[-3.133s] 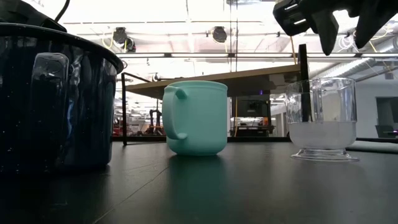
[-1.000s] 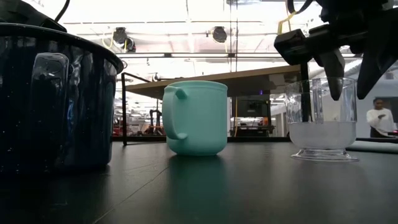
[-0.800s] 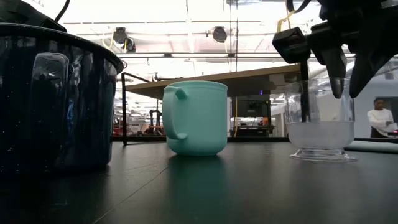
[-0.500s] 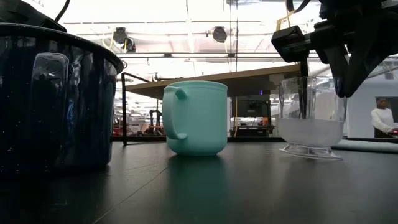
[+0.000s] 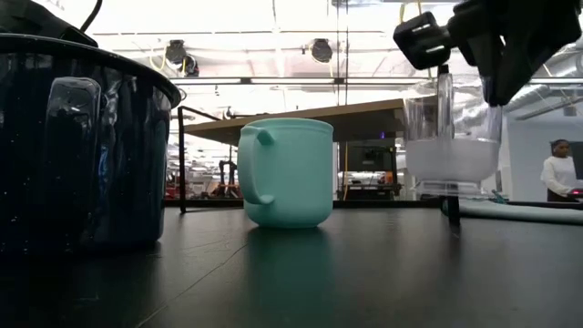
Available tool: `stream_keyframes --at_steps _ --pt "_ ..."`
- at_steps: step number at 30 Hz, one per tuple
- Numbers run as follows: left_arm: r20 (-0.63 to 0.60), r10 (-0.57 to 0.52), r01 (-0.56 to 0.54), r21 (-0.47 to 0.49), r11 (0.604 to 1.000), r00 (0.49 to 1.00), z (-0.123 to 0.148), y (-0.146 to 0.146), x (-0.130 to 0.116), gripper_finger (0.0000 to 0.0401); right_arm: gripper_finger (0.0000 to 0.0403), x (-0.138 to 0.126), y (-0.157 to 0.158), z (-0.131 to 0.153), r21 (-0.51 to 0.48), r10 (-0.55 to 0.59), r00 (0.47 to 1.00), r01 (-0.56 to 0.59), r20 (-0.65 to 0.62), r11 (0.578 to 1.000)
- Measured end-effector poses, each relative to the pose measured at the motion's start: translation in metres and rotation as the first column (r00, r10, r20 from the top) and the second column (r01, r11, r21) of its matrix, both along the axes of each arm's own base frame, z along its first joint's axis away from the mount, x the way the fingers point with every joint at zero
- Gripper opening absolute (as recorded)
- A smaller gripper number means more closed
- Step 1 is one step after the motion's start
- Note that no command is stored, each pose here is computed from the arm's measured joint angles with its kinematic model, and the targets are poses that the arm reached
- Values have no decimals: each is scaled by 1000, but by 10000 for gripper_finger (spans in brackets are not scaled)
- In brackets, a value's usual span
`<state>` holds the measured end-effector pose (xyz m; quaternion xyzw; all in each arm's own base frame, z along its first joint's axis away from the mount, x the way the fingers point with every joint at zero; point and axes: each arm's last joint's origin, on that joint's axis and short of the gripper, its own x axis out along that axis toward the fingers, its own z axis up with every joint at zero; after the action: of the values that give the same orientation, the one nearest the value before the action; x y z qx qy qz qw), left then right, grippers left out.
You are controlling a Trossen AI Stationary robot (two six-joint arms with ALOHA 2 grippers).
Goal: Stack small to large cups/mugs on shelf
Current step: Put the transparent mug on the shelf
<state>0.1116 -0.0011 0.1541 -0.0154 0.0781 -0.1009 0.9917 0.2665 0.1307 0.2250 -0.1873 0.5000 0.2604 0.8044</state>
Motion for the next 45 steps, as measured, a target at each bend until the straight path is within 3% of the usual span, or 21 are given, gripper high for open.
stream_keyframes --at_steps 13,27,38,45 --pt "0 0 0 -1 1000 1000 0 0 0 33 0 -7 -4 25 10 -38 999 38 38 999" --pt "-1 0 0 1 1000 1000 0 0 0 33 0 -38 -14 69 130 -113 985 96 133 987" --pt "-2 0 0 -3 1000 1000 0 0 0 33 0 -50 -2 66 143 -95 991 81 99 986" --pt "-2 1 -1 -7 1000 1000 0 0 0 33 0 -58 -9 62 121 -154 983 141 105 983"
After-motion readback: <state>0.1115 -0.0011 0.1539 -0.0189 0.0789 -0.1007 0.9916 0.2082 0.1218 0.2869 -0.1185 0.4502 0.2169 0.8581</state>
